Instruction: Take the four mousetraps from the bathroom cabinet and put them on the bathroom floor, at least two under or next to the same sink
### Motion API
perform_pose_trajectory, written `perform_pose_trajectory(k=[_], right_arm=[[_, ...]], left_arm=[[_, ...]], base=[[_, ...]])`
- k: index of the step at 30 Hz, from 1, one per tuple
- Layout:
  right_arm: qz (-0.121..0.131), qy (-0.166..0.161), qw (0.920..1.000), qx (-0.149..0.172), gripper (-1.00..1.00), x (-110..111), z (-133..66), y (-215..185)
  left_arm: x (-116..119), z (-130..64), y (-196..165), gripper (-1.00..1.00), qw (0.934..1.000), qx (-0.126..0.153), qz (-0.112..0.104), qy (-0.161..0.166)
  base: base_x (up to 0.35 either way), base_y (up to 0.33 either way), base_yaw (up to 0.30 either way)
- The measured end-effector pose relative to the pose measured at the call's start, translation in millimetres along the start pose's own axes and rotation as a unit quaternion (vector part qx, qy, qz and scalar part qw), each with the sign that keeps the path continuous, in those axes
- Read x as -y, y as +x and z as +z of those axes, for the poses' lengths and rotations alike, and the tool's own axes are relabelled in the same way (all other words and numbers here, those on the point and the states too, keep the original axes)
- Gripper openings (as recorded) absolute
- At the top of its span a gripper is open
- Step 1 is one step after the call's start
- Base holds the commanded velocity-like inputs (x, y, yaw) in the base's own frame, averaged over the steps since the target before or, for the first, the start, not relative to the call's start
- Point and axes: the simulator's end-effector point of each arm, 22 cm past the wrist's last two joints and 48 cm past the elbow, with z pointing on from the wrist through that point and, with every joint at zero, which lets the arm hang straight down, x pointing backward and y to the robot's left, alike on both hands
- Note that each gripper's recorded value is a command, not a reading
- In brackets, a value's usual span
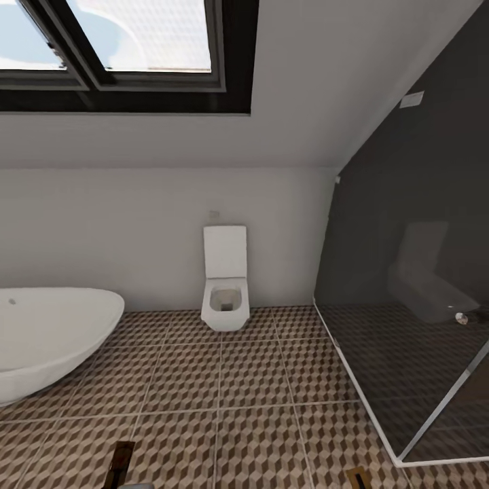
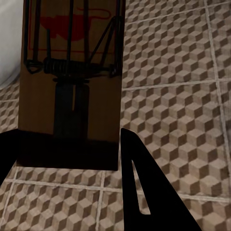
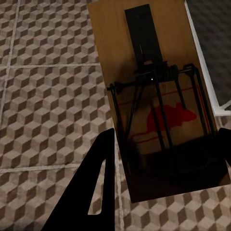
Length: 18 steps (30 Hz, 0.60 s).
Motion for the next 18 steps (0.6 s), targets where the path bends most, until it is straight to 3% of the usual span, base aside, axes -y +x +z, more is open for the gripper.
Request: perform_pose_trajectory(k=[10, 18], right_arm=[[0.000, 0.000, 1.0000, 0.000, -1.00, 0.0, -0.1, 0.0], [0.000, 0.000, 1.0000, 0.000, -1.00, 0.0, -0.3, -0.1]], left_arm=[[-0.2, -0.1, 0.0, -1.00, 1.0000, 0.000, 0.000, 0.000], [-0.1, -0.3, -0.3, -1.00, 1.0000, 0.001, 0.000, 0.000]], base=[[0.102, 0.164, -0.001], [0.225, 0.081, 0.000]])
